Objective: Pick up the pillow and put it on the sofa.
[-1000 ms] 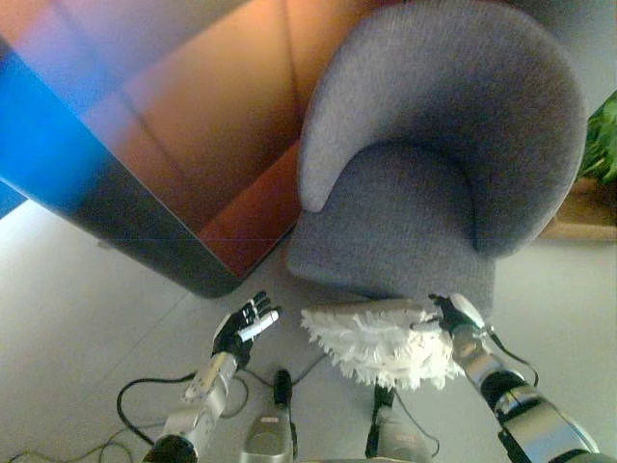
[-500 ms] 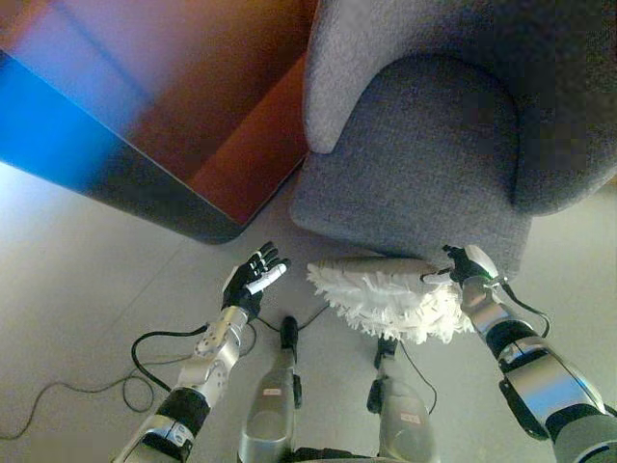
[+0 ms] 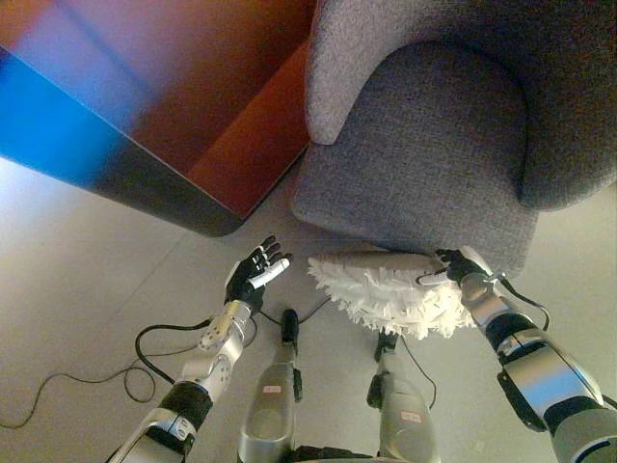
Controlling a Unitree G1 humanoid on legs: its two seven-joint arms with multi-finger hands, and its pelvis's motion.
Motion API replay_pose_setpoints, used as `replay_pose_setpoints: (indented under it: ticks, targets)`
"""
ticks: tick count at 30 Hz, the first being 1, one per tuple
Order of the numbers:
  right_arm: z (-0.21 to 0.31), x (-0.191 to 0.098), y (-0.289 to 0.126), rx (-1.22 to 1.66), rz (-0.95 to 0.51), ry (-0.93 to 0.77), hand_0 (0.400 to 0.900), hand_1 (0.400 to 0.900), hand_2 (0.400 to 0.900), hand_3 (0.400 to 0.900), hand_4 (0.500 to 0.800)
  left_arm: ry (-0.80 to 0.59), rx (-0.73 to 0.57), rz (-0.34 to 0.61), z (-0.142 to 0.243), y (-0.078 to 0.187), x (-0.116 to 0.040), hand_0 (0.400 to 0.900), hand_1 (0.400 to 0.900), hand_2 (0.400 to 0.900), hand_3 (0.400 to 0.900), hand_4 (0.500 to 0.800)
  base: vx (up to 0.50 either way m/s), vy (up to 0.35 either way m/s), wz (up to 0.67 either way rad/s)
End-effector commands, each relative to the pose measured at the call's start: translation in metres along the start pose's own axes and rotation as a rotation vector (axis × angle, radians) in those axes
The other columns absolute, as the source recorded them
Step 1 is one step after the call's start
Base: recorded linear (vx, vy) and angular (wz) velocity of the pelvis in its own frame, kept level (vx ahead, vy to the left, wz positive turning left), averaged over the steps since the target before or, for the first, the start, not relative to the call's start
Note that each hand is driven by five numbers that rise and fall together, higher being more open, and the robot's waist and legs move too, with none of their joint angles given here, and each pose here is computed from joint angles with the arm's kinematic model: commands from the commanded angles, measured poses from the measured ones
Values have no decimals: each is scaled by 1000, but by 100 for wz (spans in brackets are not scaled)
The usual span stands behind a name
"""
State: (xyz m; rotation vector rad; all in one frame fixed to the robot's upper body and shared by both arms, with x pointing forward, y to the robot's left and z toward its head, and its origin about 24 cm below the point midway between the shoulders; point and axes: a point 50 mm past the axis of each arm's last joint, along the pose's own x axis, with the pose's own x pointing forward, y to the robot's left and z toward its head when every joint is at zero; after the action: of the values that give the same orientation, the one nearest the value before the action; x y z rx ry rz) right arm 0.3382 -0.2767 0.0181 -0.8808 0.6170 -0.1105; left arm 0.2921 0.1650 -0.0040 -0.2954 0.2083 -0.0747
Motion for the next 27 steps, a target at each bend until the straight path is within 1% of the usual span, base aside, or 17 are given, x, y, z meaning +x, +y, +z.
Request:
replay_pose_setpoints:
  ticks: [1,8,13,22,23,24,27]
  targets:
    - [19,2,-37,-95,-45,-40,900,900,900,900,800,-214,21,-106,45,-16,6,900,900,900,900,800,0,0,0]
    - [9,2,-29,-117,41,-3,900,900,900,900,800,-193,30,-102,41,-15,6,900,900,900,900,800,15,-1,0]
    - [4,2,-29,-120,42,6,900,900,900,900,800,-194,33,-103,41,-15,6,900,900,900,900,800,6,-1,0]
    - [11,2,-41,-152,-13,8,900,900,900,900,800,-217,25,-104,44,-20,8,900,900,900,900,800,0,0,0]
    - [12,2,-42,-161,-16,11,761,761,761,761,716,-220,24,-104,44,-20,8,900,900,900,900,800,0,0,0]
    - [13,2,-43,-165,-18,11,400,400,400,400,500,-223,23,-103,45,-20,8,900,900,900,900,800,0,0,0]
    - [15,2,-45,-172,-17,11,400,400,400,400,500,-229,24,-102,45,-21,8,900,900,900,900,800,-4,2,2]
